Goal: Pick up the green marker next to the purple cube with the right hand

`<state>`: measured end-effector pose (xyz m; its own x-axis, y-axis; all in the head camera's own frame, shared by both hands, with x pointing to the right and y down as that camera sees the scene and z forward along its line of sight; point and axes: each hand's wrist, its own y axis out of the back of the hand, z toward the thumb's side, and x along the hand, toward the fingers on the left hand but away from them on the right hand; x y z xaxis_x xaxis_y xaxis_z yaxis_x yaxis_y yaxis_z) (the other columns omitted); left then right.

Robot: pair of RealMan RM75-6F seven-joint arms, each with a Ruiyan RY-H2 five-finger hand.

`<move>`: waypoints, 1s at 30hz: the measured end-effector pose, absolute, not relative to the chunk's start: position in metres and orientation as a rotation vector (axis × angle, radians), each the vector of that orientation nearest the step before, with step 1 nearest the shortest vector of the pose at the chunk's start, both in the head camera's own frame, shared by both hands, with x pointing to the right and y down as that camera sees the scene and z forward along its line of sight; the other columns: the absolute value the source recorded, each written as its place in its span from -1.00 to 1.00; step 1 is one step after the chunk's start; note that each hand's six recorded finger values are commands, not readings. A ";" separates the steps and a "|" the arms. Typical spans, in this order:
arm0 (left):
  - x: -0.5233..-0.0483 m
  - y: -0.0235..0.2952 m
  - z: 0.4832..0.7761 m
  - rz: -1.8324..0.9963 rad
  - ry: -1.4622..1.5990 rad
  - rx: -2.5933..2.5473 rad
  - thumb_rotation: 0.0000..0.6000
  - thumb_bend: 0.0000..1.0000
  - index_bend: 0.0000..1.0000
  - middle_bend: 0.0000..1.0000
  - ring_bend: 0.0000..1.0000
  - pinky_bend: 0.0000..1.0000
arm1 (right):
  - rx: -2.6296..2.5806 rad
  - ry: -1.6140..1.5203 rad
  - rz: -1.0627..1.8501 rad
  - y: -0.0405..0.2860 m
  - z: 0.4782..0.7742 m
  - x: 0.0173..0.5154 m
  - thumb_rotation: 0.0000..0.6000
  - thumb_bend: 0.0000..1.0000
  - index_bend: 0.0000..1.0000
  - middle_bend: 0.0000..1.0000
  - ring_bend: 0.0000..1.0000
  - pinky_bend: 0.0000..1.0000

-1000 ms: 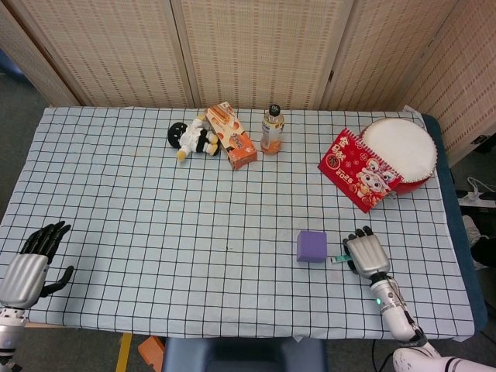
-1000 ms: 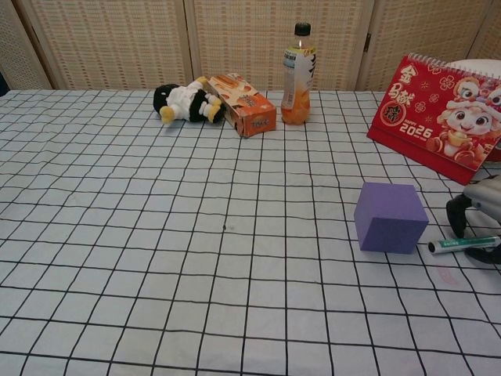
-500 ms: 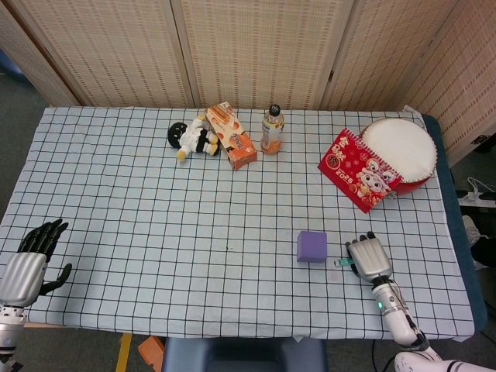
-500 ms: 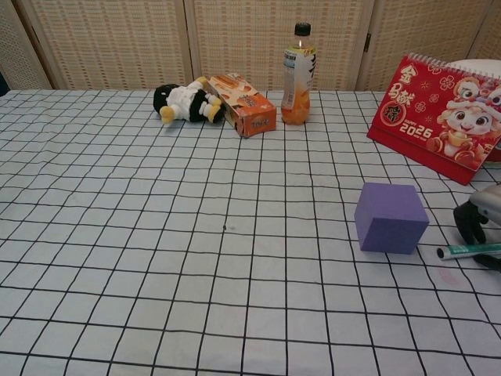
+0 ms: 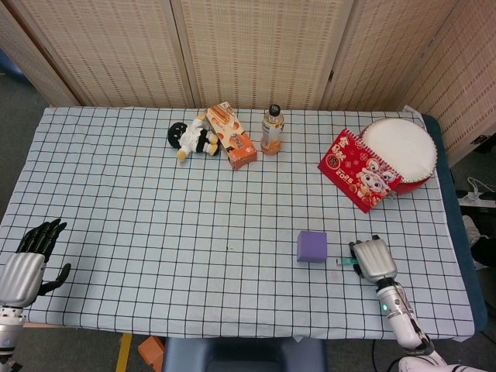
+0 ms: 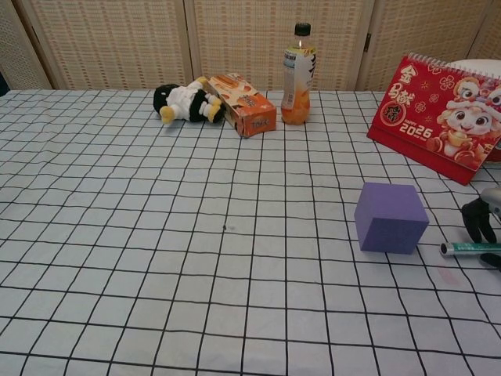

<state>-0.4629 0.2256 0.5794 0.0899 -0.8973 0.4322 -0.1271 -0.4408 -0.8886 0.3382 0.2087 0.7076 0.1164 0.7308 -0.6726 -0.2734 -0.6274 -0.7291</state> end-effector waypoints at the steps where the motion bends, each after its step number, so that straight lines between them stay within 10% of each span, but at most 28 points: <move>1: -0.463 0.226 0.579 -1.415 1.021 -1.679 1.00 -0.18 -0.97 -1.00 -1.00 -0.81 | -1.608 -0.473 1.620 0.206 0.704 0.340 1.00 -0.08 0.81 0.64 0.25 -0.22; 30: -0.463 0.225 0.580 -1.411 1.022 -1.709 1.00 -0.17 -0.97 -1.00 -1.00 -0.81 | -1.595 -0.392 1.525 0.170 0.699 0.283 1.00 -0.07 0.82 0.65 0.25 -0.22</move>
<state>-0.4625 0.2249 0.5800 0.1012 -0.8904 0.4438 -0.1443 -0.4545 -0.8790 0.2832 0.1699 0.6990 0.1993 0.7351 -0.6480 -0.3312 -0.5719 -0.7505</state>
